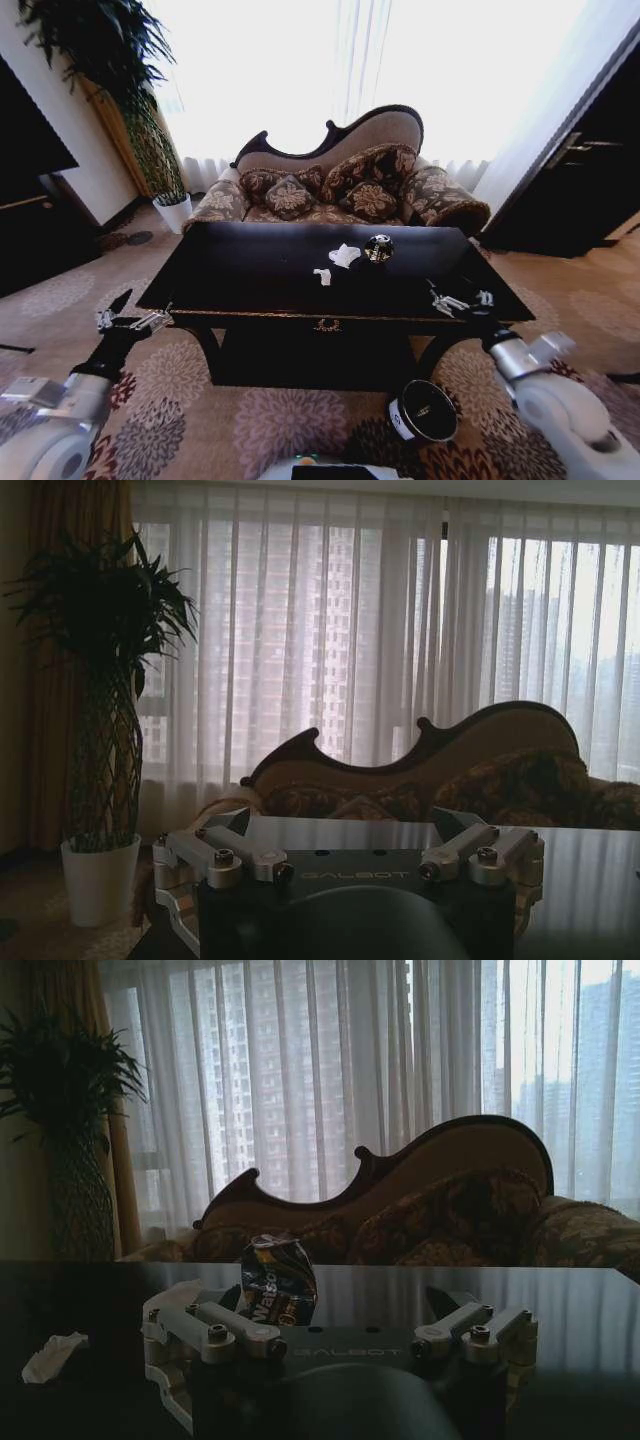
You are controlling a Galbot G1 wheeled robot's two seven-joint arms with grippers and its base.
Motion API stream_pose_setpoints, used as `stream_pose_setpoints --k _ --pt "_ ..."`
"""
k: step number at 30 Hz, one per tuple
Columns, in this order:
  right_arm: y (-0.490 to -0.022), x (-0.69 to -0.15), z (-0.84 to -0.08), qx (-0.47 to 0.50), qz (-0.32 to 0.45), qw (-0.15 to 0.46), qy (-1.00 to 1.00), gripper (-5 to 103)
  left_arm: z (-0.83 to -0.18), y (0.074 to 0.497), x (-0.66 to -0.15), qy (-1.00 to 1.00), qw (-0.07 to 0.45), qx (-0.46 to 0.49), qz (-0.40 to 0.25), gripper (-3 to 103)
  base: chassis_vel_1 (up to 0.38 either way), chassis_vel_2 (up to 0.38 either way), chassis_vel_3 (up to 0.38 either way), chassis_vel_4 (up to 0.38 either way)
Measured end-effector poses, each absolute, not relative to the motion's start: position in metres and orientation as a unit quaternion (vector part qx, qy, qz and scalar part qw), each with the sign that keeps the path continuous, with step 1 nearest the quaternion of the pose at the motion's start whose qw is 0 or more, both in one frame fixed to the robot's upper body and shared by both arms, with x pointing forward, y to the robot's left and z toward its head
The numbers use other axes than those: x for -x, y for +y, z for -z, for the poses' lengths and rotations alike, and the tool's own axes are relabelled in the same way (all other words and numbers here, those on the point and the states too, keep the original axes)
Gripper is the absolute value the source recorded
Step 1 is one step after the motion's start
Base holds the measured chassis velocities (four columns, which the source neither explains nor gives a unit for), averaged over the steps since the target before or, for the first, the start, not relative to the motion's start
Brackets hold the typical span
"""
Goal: Move to the front of the table and place the trash on the table into the trash bin.
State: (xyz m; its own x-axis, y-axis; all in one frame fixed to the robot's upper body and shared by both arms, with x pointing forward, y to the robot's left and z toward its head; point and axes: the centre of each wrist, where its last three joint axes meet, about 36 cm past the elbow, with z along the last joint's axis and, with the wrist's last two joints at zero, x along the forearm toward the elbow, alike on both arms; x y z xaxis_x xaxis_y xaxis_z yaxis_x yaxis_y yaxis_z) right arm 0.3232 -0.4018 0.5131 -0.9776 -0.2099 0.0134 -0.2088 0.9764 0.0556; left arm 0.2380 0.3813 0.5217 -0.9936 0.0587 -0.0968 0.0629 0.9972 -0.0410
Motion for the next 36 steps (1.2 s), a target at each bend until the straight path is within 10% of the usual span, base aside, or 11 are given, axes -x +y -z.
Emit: stream_pose_setpoints --k 36 --pt "-0.389 -0.465 -0.497 -0.156 -0.048 0.086 -0.983 100 -0.522 0.381 -0.238 0.998 0.048 -0.030 0.022 100 0.000 0.000 0.000 0.000"
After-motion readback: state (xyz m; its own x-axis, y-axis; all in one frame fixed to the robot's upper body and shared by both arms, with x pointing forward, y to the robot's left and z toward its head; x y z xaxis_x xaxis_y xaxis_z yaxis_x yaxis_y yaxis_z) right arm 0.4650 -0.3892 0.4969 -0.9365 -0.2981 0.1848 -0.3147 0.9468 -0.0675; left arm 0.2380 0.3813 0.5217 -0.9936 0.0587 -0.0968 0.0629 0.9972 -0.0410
